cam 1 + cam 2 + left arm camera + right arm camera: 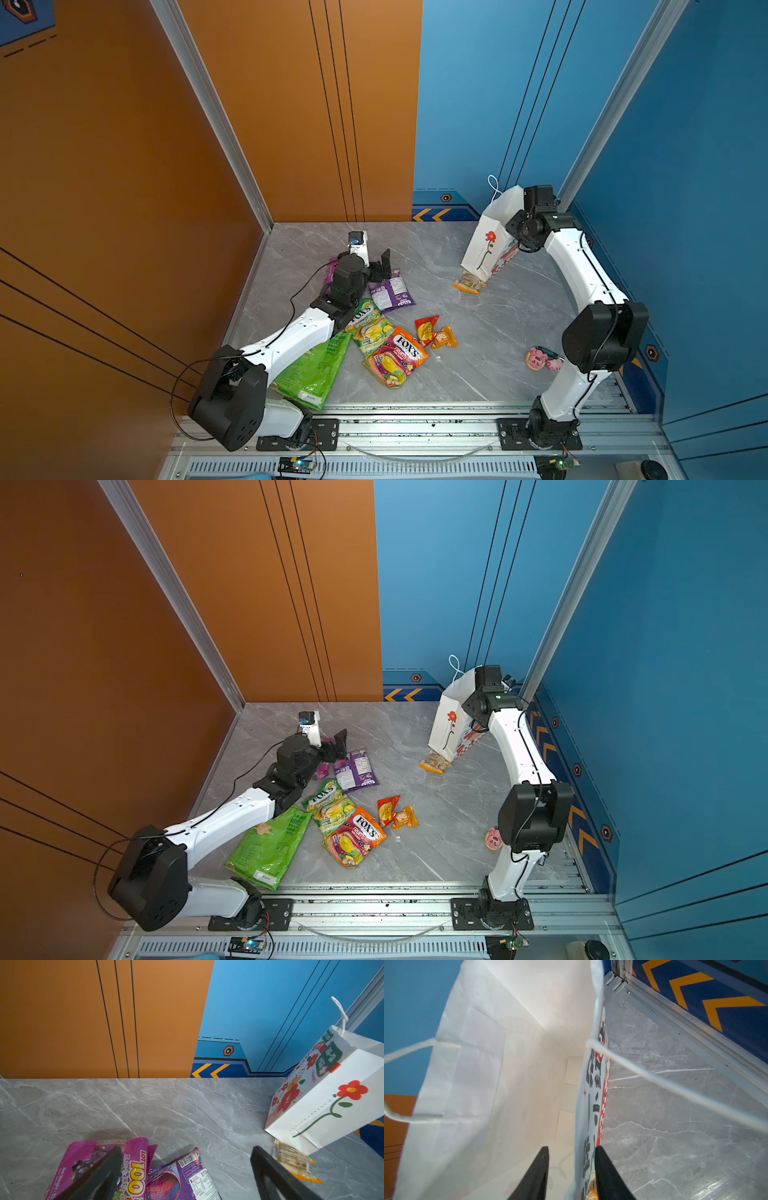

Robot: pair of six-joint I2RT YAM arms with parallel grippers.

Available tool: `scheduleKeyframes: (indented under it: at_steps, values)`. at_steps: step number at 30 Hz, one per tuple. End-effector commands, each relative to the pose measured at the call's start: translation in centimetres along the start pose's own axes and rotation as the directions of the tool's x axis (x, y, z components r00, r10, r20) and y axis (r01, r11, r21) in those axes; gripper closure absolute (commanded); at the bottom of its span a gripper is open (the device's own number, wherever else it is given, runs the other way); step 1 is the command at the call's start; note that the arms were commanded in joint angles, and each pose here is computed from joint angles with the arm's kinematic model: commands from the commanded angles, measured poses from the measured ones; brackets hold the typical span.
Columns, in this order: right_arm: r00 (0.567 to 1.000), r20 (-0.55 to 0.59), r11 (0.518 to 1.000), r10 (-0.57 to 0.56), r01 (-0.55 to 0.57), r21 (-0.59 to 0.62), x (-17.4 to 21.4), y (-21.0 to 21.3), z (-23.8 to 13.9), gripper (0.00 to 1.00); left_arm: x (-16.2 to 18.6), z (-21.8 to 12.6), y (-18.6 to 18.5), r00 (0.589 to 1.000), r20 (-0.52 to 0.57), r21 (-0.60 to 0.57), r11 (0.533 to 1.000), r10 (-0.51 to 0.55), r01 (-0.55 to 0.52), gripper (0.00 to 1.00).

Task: Place the snacks into the paper bag
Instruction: 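Grasp the white paper bag's rim with the right gripper while the left moves to snacks, then pull the white bag toward the robot and stand it upright with the right gripper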

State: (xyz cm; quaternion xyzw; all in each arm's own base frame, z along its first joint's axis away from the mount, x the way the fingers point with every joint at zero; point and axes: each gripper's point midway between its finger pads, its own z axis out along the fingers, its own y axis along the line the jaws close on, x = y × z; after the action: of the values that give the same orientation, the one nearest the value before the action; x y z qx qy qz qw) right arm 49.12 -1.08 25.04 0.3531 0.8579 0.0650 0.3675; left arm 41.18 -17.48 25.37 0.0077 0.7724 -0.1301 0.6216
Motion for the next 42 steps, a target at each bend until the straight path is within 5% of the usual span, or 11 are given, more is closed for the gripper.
scheduleKeyframes:
  at_steps: [1, 6, 15, 23, 34, 42]
  values:
    - [1.000, 0.023, 1.000, 0.002, -0.002, 0.003, -1.1, -0.2, -1.6, 0.77, -0.1, 0.2, 1.2, 1.000, 0.025, -0.053, 0.998, -0.018, 0.020, 0.02]
    - [0.998, 0.060, 0.999, 0.010, -0.007, -0.053, -1.5, -0.2, -3.9, 1.00, 0.2, 0.4, 1.9, 0.999, 0.023, -0.076, 0.997, -0.029, 0.031, 0.02]
    - [0.980, 0.189, 0.979, 0.070, -0.030, -0.203, -3.6, -1.4, -12.3, 1.00, 0.6, 0.7, 2.6, 0.999, 0.017, -0.098, 0.994, -0.038, 0.040, 0.02]
    - [0.962, 0.268, 0.980, 0.058, -0.004, -0.198, -2.1, -6.0, -20.3, 1.00, 1.0, 0.8, 3.6, 0.999, 0.013, -0.137, 0.990, -0.039, 0.041, 0.02]
    - [0.996, 0.043, 0.964, -0.078, 0.087, -0.250, 7.6, -10.2, -25.2, 1.00, 1.9, 1.5, 4.6, 0.998, 0.004, -0.184, 0.981, -0.061, 0.061, 0.02]
    - [0.984, -0.142, 0.969, -0.105, 0.069, -0.237, 15.4, -13.6, -23.5, 1.00, 2.4, 1.8, 5.0, 0.998, -0.004, -0.209, 0.976, -0.059, 0.057, 0.02]
